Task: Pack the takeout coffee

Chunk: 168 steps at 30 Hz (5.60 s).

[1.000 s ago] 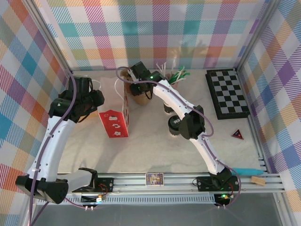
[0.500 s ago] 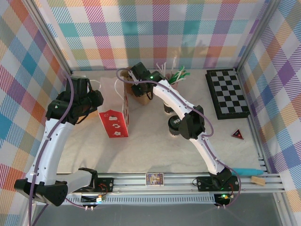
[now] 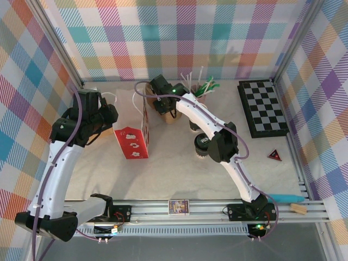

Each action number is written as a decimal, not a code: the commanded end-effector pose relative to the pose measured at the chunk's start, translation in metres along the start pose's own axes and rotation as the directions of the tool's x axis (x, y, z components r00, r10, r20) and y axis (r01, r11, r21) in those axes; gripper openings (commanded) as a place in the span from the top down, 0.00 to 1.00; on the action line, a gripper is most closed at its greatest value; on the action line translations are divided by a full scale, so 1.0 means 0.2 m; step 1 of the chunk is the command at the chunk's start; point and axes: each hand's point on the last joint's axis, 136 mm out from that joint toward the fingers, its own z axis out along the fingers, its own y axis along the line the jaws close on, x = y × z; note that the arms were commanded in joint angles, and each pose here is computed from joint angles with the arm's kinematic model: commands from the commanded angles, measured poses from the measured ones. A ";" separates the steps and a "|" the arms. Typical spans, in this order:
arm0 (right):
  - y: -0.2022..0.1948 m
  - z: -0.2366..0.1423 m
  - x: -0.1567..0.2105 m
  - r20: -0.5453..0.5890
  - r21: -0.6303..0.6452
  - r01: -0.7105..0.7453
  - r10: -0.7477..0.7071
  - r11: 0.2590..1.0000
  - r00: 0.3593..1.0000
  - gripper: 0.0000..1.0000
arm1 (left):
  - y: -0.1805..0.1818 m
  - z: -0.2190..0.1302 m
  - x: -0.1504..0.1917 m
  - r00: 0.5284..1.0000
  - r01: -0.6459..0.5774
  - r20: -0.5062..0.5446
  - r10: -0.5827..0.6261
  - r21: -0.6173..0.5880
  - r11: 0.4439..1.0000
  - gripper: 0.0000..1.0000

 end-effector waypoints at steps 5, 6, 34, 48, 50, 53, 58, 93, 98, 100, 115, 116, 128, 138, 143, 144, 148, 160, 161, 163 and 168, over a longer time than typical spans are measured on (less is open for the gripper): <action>0.00 -0.16 0.18 -0.103 0.104 -0.098 0.109 0.990 0.989 0.78 | 0.03 -0.07 -0.01 1.000 -0.003 0.023 0.003 -0.002 1.000 0.65; 0.02 -0.18 0.19 -0.104 0.113 -0.110 0.122 0.987 0.987 0.78 | 0.03 -0.07 -0.01 1.000 -0.001 0.023 0.001 -0.001 1.000 0.65; 0.16 -0.54 0.11 0.152 -0.112 0.555 -0.538 0.824 0.829 0.38 | 0.01 -0.11 0.01 1.000 0.004 0.025 -0.005 0.040 0.999 0.65; 0.09 -0.45 0.05 0.233 -0.284 0.688 -0.648 0.668 0.725 0.31 | 0.03 -0.11 0.03 1.000 -0.005 0.021 0.004 0.030 1.000 0.64; 0.05 -0.43 0.02 0.232 -0.275 0.683 -0.643 0.676 0.730 0.31 | 0.03 -0.10 0.03 1.000 -0.003 0.020 0.003 0.035 0.999 0.64; 0.04 -0.38 0.01 0.234 -0.253 0.708 -0.668 0.660 0.706 0.32 | 0.03 -0.09 0.04 1.000 -0.005 0.014 0.004 0.031 1.000 0.64; -0.01 -0.31 0.00 0.238 -0.264 0.700 -0.658 0.664 0.714 0.31 | 0.02 -0.08 0.04 1.000 -0.004 0.011 0.004 0.032 0.999 0.64; -0.10 0.01 0.11 0.140 -0.273 0.755 -0.752 0.596 0.644 0.35 | 0.03 -0.02 0.05 1.000 -0.010 -0.010 0.010 0.022 1.000 0.64; -0.07 0.03 0.15 0.116 -0.283 0.754 -0.759 0.593 0.641 0.39 | 0.03 -0.03 0.05 1.000 -0.010 -0.007 0.010 0.022 1.000 0.64; -0.06 0.04 0.17 0.101 -0.283 0.756 -0.765 0.590 0.636 0.39 | 0.03 -0.03 0.05 1.000 -0.012 -0.007 0.012 0.019 1.000 0.64; -0.11 0.02 0.22 -0.100 -0.162 0.660 -0.677 0.734 0.729 0.48 | 0.04 -0.05 0.05 1.000 -0.013 0.006 0.013 0.019 1.000 0.64; -0.11 0.01 0.23 -0.108 -0.167 0.645 -0.664 0.746 0.740 0.48 | 0.04 -0.05 0.06 1.000 -0.013 0.005 0.012 0.019 1.000 0.64; -0.08 -0.07 0.25 -0.147 -0.113 0.604 -0.614 0.789 0.775 0.47 | 0.04 -0.05 0.05 1.000 -0.010 0.006 0.009 0.025 1.000 0.64; -0.08 -0.09 0.10 -0.057 -0.078 0.680 -0.684 0.729 0.727 0.39 | 0.04 -0.07 0.05 1.000 -0.013 0.013 0.012 0.022 1.000 0.64; -0.07 -0.08 0.09 -0.036 -0.099 0.683 -0.688 0.724 0.725 0.47 | 0.04 -0.07 0.05 1.000 -0.015 0.011 0.015 0.019 1.000 0.64; -0.07 -0.08 0.09 -0.030 -0.105 0.680 -0.686 0.725 0.727 0.49 | 0.05 -0.07 0.05 1.000 -0.014 0.011 0.014 0.017 1.000 0.64; -0.06 -0.08 0.10 -0.025 -0.129 0.688 -0.696 0.714 0.718 0.51 | 0.05 -0.06 0.05 1.000 -0.016 0.009 0.016 0.014 1.000 0.64; -0.08 -0.05 0.17 -0.041 -0.205 0.672 -0.692 0.712 0.721 0.41 | 0.04 -0.06 0.05 1.000 -0.015 0.009 0.015 0.019 1.000 0.64; -0.08 -0.05 0.17 -0.038 -0.205 0.672 -0.692 0.711 0.721 0.41 | 0.04 -0.06 0.05 1.000 -0.015 0.008 0.015 0.020 1.000 0.64; -0.07 -0.05 0.16 -0.032 -0.205 0.673 -0.692 0.710 0.721 0.44 | 0.04 -0.06 0.05 1.000 -0.013 0.008 0.013 0.020 1.000 0.64; -0.07 -0.05 0.15 -0.019 -0.202 0.675 -0.692 0.710 0.722 0.57 | 0.04 -0.05 0.05 1.000 -0.013 0.005 0.013 0.020 1.000 0.64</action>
